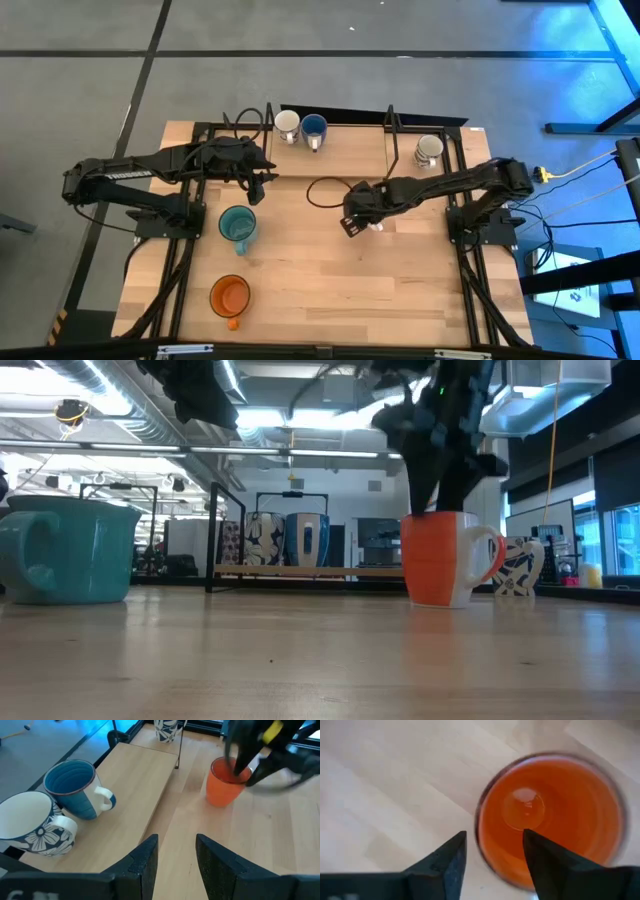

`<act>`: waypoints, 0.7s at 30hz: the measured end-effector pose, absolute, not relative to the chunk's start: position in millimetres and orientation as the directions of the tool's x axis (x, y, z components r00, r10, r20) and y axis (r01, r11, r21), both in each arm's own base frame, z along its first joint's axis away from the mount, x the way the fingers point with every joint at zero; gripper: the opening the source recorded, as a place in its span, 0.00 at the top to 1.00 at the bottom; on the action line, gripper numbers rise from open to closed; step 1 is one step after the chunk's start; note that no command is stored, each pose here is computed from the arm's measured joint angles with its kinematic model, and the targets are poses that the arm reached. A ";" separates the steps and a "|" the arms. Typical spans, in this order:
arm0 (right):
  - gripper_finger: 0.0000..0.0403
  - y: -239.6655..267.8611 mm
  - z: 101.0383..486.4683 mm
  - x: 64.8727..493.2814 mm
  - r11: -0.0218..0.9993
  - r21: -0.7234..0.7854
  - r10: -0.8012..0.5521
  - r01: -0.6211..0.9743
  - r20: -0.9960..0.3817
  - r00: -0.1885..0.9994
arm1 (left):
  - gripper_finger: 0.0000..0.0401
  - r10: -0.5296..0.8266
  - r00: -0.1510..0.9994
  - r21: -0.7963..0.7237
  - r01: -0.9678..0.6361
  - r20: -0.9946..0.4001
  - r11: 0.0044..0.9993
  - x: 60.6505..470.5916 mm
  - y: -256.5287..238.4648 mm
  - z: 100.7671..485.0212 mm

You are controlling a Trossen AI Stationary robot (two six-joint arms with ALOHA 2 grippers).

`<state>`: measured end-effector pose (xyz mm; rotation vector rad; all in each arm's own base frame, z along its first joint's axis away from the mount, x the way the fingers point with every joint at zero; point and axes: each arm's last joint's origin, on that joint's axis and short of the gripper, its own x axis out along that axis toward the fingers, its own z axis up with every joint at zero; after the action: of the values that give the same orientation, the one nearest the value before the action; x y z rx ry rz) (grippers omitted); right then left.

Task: Place coffee mugs
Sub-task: Put the right orange mug on the shelf

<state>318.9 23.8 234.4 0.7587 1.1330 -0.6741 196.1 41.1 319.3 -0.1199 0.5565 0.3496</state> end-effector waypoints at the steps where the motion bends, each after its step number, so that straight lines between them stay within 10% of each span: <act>1: 0.53 24.4 241.5 315.7 0.579 0.203 -0.089 0.790 -0.947 0.309 | 0.69 0.292 0.792 -0.024 -0.360 -0.536 0.933 196.1 41.1 319.3; 21: 0.51 131.7 267.0 213.9 0.718 0.068 -0.367 0.692 -0.808 0.461 | 0.69 0.269 0.790 -0.130 -0.399 -0.551 0.908 195.4 40.2 318.0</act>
<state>213.9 131.7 267.0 0.4205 0.8690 -0.6758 195.4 40.2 318.0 -0.2464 0.5531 0.3634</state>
